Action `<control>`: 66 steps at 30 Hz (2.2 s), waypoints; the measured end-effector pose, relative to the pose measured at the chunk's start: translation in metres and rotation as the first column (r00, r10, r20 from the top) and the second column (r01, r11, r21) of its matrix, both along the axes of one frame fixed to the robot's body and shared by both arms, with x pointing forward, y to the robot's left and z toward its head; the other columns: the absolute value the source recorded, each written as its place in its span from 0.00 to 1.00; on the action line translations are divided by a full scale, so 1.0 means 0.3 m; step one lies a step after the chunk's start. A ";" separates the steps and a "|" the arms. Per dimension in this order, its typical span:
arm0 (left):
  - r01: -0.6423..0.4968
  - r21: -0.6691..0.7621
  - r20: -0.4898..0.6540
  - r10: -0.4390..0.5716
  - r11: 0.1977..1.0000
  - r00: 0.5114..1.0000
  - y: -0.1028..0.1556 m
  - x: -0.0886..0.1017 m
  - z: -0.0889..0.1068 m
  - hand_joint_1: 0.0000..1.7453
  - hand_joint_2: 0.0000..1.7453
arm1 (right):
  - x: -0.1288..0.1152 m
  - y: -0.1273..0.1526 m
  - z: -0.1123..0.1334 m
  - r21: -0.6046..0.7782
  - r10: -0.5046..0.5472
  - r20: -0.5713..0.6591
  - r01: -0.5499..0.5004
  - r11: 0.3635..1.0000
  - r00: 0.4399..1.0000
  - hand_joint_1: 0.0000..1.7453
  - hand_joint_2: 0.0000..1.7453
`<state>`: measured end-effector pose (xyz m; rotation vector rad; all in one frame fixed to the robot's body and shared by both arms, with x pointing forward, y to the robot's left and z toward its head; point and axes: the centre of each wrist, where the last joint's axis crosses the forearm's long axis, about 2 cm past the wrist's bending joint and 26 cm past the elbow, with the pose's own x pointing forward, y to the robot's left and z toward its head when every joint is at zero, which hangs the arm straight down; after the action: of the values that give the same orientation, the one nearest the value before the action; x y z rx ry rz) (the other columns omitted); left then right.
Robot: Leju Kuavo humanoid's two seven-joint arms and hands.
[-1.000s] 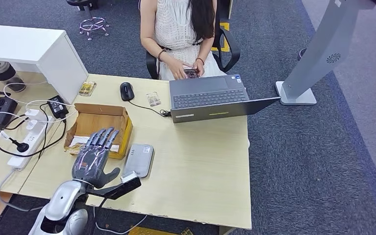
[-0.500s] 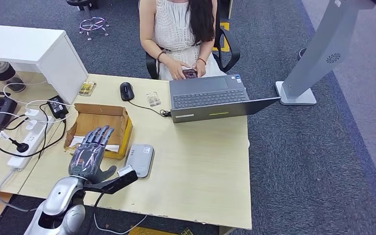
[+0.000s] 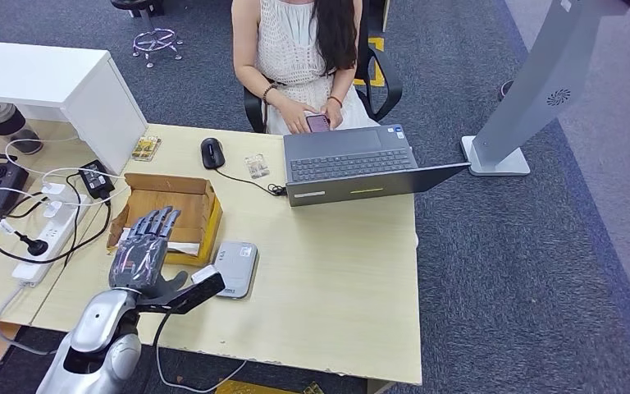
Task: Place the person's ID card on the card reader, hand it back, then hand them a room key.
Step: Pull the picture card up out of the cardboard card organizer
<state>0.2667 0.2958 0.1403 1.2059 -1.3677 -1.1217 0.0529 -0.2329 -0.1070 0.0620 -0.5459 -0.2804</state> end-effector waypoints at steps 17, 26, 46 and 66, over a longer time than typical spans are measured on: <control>-0.144 -0.002 0.012 0.144 0.990 0.989 0.046 0.009 -0.004 0.20 1.00 | 0.000 -0.003 0.000 -0.013 0.017 -0.019 -0.017 1.000 1.000 0.00 0.00; -0.154 -0.007 -0.001 0.154 0.988 0.988 0.044 0.008 -0.015 1.00 1.00 | -0.001 -0.004 -0.001 -0.014 0.019 -0.021 -0.020 1.000 1.000 0.00 0.00; -0.162 -0.026 -0.058 0.160 0.986 0.985 0.054 0.018 -0.029 1.00 1.00 | -0.002 -0.016 -0.002 -0.015 0.030 -0.021 -0.030 0.999 0.999 0.00 0.00; -0.150 -0.045 -0.008 0.149 0.988 0.989 0.054 0.059 0.016 1.00 1.00 | -0.004 -0.025 -0.003 -0.014 0.026 -0.015 -0.026 1.000 1.000 0.00 0.00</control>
<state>0.2844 0.3120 0.1449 1.2505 -1.2709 -0.9820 0.0518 -0.2405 -0.1079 0.0528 -0.5320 -0.2516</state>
